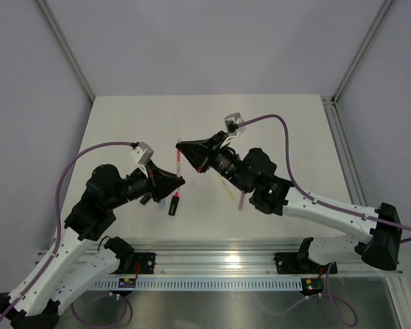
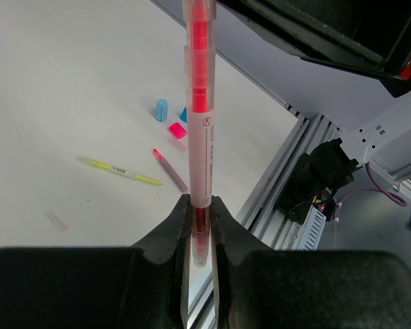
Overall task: Insert the pens into the pen caps
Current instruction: Insert the pen cap onto the pen.
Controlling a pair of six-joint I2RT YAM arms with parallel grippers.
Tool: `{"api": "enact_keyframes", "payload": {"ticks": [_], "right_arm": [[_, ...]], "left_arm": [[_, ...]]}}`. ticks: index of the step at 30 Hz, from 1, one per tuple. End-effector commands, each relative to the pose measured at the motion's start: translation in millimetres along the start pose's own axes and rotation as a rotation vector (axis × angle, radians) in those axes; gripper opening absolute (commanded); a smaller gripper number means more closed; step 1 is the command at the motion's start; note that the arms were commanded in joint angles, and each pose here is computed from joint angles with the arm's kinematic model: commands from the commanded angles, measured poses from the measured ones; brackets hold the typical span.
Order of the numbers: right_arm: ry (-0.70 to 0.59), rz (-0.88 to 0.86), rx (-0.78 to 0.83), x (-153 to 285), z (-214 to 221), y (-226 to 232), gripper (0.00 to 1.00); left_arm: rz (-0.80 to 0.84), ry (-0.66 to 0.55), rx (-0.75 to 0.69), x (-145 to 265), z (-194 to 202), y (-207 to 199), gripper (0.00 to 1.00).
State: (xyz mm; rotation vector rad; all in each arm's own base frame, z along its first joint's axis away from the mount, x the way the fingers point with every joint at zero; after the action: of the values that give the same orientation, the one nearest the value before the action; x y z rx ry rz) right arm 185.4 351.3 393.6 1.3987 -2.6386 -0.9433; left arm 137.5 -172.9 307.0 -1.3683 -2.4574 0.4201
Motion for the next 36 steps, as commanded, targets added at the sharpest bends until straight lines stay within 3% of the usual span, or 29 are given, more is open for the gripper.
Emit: {"api": "enact_keyframes", "payload": {"ticks": [1,16,26,36], "right_arm": [[0.035,-0.046,0.029,5.5,-1.9,13.9,0.0],[0.182,-0.043,-0.007,39.8,30.4,7.9,0.0],[0.369,-0.046,-0.014,73.4,68.6,2.4,0.0],[0.439,-0.043,-0.085,87.1,95.4,-4.5,0.0]], "left_arm": [[0.039,-0.047,-0.015,-2.1,-11.9,-5.5,0.0],[0.08,-0.075,0.019,-2.7,-24.7,-15.3,0.0],[0.145,-0.084,0.045,-6.5,-40.8,-27.5,0.0],[0.158,-0.101,0.038,-14.4,-51.0,-28.1,0.0]]}}
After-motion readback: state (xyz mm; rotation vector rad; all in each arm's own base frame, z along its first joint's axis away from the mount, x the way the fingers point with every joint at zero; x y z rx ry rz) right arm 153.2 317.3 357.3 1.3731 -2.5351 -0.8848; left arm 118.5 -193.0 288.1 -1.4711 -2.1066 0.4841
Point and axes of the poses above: each gripper's point midway between its finger pads, its own x axis back along the fingers, its own y axis along the line the jaws close on, z = x × y, the point moved 5 cm from there along x, back along the fingers
